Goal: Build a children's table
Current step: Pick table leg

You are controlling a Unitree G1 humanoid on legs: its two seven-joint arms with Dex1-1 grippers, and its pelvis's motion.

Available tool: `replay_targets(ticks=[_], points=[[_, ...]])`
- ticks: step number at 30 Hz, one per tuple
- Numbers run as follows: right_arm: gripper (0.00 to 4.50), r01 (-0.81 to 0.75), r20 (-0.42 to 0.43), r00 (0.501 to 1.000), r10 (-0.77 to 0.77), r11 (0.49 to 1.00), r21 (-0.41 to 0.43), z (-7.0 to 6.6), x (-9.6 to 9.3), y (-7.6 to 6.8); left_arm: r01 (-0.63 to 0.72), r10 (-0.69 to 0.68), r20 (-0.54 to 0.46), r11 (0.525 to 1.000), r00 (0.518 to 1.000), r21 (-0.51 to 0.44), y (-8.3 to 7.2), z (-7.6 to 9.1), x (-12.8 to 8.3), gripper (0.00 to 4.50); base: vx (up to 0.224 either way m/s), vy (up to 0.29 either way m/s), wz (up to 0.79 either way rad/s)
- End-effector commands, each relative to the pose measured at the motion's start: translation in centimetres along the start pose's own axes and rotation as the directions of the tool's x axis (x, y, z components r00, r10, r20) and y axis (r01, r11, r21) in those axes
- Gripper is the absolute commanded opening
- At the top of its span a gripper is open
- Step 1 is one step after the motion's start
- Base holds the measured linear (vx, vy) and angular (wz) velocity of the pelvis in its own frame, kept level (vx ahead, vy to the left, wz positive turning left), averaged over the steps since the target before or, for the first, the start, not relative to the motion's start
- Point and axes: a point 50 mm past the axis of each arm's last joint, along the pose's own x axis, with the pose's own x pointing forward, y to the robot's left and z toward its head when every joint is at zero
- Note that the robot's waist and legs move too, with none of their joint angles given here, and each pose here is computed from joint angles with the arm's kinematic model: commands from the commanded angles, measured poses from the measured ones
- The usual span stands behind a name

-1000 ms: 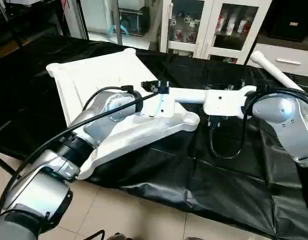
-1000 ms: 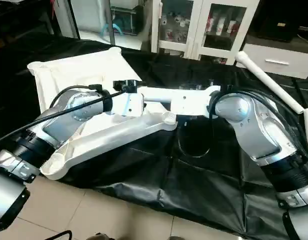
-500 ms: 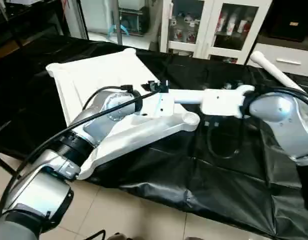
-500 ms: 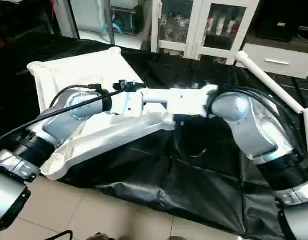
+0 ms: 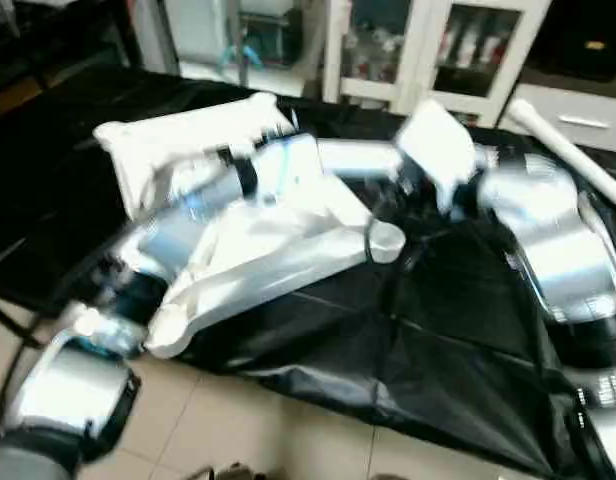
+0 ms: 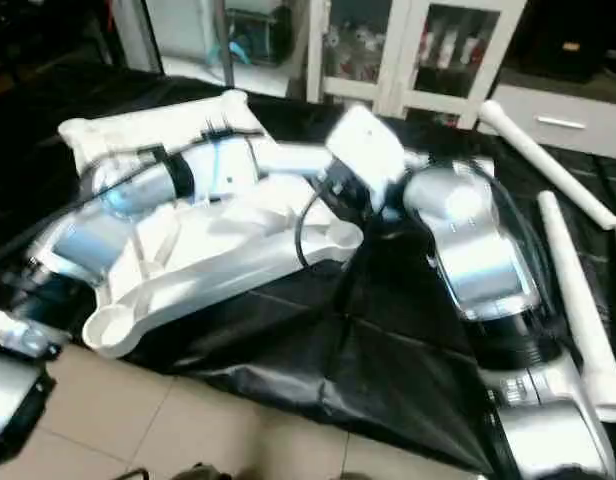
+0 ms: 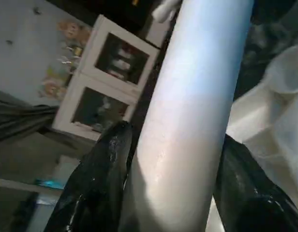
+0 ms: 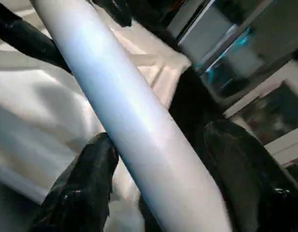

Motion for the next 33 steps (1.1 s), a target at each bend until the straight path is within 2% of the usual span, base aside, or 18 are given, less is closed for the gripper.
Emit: replay_targets(ticks=[1,2,5,6,7,8,11,12,15,17,19,21,22,24,25,28,30,33], points=[[2.73,0.167,0.428,0.848,-0.313,0.924,0.345,5.6,-3.7,-4.0,-0.119,0.180,0.098,0.888,0.979,-0.443,-1.0,-0.3,0.5,2.20,0.000,0.000,0.00],[2.73,0.167,0.426,0.857,-0.289,0.939,0.300,5.8,-3.8,-3.8,-0.084,0.137,0.106,0.912,0.985,-0.401,-1.5,-0.3,0.5,2.20,0.000,0.000,0.00],[2.73,0.222,0.354,0.910,-0.217,0.975,0.028,5.8,-3.6,-3.5,0.020,0.018,0.133,0.959,0.991,-0.281,-2.5,0.2,0.6,2.26,0.000,0.000,0.00],[2.73,0.236,0.300,0.936,-0.184,0.960,-0.148,5.5,-3.4,-3.4,0.054,-0.022,0.141,0.973,0.990,-0.227,-2.7,0.4,0.6,2.27,0.000,0.000,0.00],[3.20,0.231,0.268,0.949,-0.165,0.943,-0.238,5.2,-3.4,-3.3,0.069,-0.040,0.144,0.977,0.989,-0.202,-2.8,0.5,0.6,2.28,0.000,0.000,0.00],[3.31,0.218,0.237,0.960,-0.148,0.928,-0.303,4.8,-3.4,-3.2,0.080,-0.051,0.149,0.978,0.988,-0.192,-2.8,0.6,0.6,2.28,0.000,0.000,0.00],[3.54,0.190,0.177,0.975,-0.136,0.922,-0.338,3.9,-3.8,-3.6,0.073,-0.049,0.139,0.982,0.989,-0.172,-2.2,0.5,0.4,2.28,0.000,0.000,0.00],[3.81,0.187,0.153,0.978,-0.139,0.912,-0.365,3.5,-4.0,-3.9,0.059,-0.036,0.129,0.982,0.991,-0.179,-1.8,0.2,0.2,2.24,0.000,0.000,0.00],[3.92,0.217,0.090,0.976,-0.197,0.863,-0.456,2.5,-4.8,-5.3,0.054,-0.038,0.094,0.982,0.995,-0.180,-1.4,-0.8,-0.4,2.20,0.000,0.000,0.00],[4.17,0.232,0.082,0.972,-0.220,0.846,-0.480,2.2,-5.1,-5.9,0.062,-0.048,0.086,0.983,0.995,-0.172,-1.4,-1.0,-0.6,2.10,0.000,0.000,0.00],[4.28,0.274,0.101,0.961,-0.259,0.818,-0.506,2.3,-6.0,-7.3,0.096,-0.086,0.071,0.983,0.994,-0.154,-1.8,-1.5,-1.1,2.03,0.000,0.000,0.00],[4.36,0.344,0.182,0.939,-0.293,0.842,-0.417,3.4,-6.8,-8.3,0.108,-0.100,0.057,0.981,0.993,-0.159,-2.0,-1.9,-1.3,2.01,0.000,0.000,0.00],[4.36,0.389,0.256,0.913,-0.318,0.869,-0.307,4.3,-7.4,-9.0,0.111,-0.104,0.047,0.980,0.993,-0.166,-2.1,-2.1,-1.5,2.01,0.000,0.000,0.00],[4.49,0.400,0.308,0.892,-0.331,0.895,-0.197,4.6,-8.0,-9.5,0.101,-0.098,0.025,0.978,0.995,-0.185,-2.1,-2.4,-1.5,1.98,0.000,0.000,0.00],[4.50,0.393,0.306,0.895,-0.323,0.897,-0.202,4.5,-8.1,-9.6,0.094,-0.092,0.020,0.977,0.996,-0.190,-2.1,-2.5,-1.5,1.96,0.000,0.000,0.00],[4.50,0.338,0.205,0.938,-0.278,0.864,-0.373,2.9,-8.4,-9.5,0.078,-0.077,0.013,0.979,0.997,-0.188,-1.9,-2.7,-1.5,1.96,0.000,0.000,0.00],[4.50,0.348,0.111,0.935,-0.336,0.820,-0.455,1.0,-9.0,-10.5,0.064,-0.059,0.033,0.977,0.998,-0.205,-1.6,-2.6,-1.6,1.96,0.000,0.000,0.00],[4.50,0.428,0.066,0.890,-0.451,0.777,-0.462,-0.6,-10.6,-12.7,0.059,-0.051,0.040,0.974,0.998,-0.218,-1.5,-2.7,-2.2,1.95,0.000,0.000,0.00]])
